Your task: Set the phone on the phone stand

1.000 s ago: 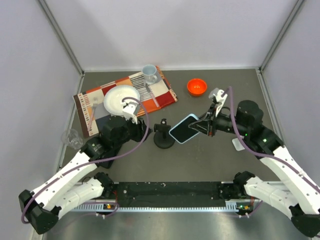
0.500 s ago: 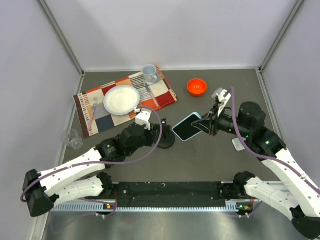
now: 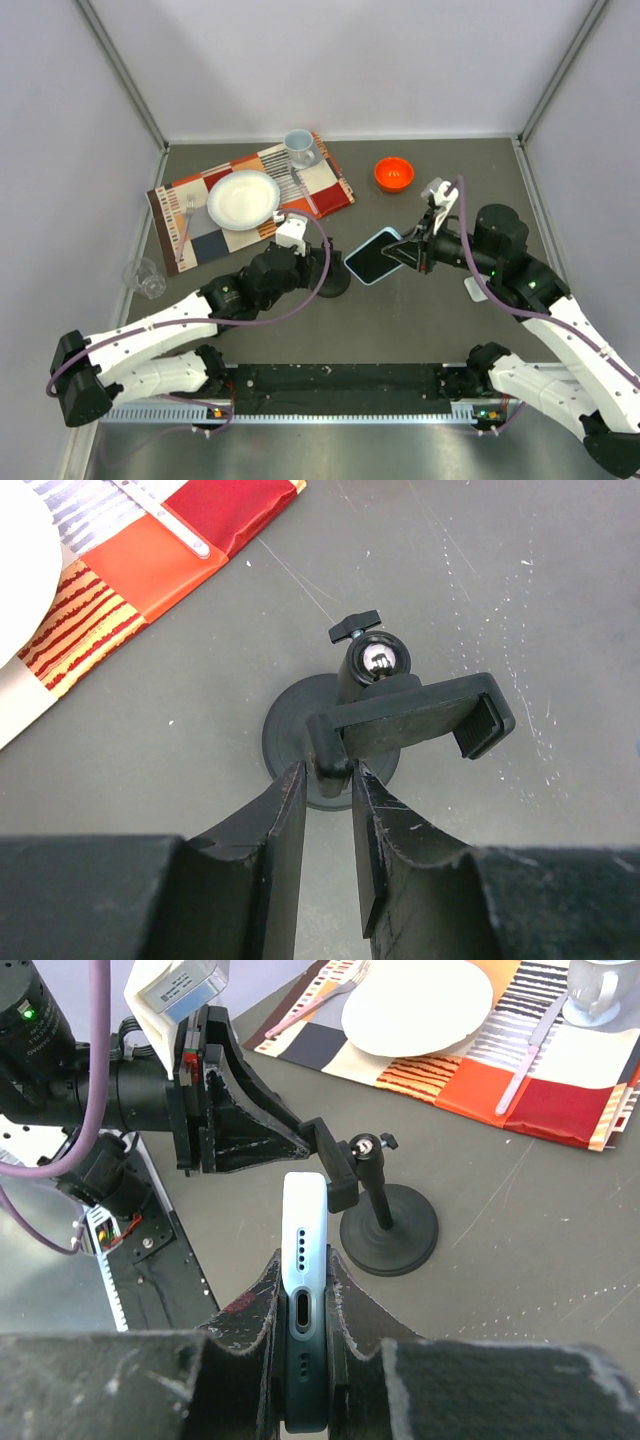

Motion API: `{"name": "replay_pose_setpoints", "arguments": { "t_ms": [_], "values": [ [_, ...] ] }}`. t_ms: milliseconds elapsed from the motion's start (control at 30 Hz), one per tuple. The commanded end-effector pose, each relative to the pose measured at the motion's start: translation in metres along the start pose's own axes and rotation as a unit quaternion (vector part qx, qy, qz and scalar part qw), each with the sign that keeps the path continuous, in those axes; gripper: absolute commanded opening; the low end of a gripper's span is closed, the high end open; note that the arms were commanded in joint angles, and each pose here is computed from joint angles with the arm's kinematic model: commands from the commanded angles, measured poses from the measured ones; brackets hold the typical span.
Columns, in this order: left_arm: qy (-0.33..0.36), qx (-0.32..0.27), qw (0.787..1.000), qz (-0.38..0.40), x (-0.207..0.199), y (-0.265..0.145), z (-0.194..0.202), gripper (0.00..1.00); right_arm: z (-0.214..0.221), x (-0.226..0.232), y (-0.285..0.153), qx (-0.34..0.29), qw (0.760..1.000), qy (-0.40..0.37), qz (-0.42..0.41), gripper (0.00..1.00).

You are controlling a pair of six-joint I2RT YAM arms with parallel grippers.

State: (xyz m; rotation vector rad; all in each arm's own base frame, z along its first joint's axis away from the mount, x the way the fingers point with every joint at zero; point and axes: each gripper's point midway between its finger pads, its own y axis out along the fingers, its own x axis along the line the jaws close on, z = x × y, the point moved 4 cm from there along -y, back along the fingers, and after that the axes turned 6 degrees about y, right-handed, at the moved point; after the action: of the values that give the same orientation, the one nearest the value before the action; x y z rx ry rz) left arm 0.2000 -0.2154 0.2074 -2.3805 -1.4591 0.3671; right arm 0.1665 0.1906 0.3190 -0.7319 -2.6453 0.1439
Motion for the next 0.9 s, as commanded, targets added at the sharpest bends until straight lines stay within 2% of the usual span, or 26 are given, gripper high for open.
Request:
{"name": "replay_pose_setpoints", "arguments": {
  "t_ms": [0, 200, 300, 333, 533, 733, 833, 867],
  "values": [
    [-0.012, -0.044, 0.999, -0.003, -0.004, 0.001, -0.028, 0.28, -0.022, 0.009, 0.000, -0.041, 0.998, -0.028, -0.027, 0.00],
    [-0.008, -0.042, 0.999, 0.002, -0.007, 0.003, -0.027, 0.27, -0.016, 0.006, 0.009, -0.019, 0.999, -0.032, -0.040, 0.00],
    [-0.003, -0.040, 0.999, 0.001, -0.007, 0.005, -0.025, 0.19, -0.011, 0.004, 0.014, -0.007, 0.998, -0.035, -0.046, 0.00],
    [0.001, -0.041, 0.999, 0.002, -0.007, 0.006, -0.024, 0.13, -0.009, 0.003, 0.014, -0.003, 0.998, -0.034, -0.043, 0.00],
    [0.023, -0.048, 0.998, 0.031, -0.012, 0.003, -0.025, 0.00, -0.006, 0.000, 0.017, 0.009, 0.998, -0.051, -0.048, 0.00],
    [0.038, -0.058, 0.994, 0.085, -0.022, -0.004, -0.026, 0.00, 0.006, 0.018, 0.023, 0.031, 0.980, -0.139, -0.140, 0.00],
    [0.054, -0.066, 0.990, 0.112, -0.027, -0.007, -0.025, 0.00, 0.017, 0.042, 0.023, 0.046, 0.947, -0.189, -0.255, 0.00],
    [0.061, -0.068, 0.988, 0.122, -0.029, -0.008, -0.025, 0.00, 0.020, 0.044, 0.027, 0.055, 0.942, -0.192, -0.270, 0.00]
  ]
}}
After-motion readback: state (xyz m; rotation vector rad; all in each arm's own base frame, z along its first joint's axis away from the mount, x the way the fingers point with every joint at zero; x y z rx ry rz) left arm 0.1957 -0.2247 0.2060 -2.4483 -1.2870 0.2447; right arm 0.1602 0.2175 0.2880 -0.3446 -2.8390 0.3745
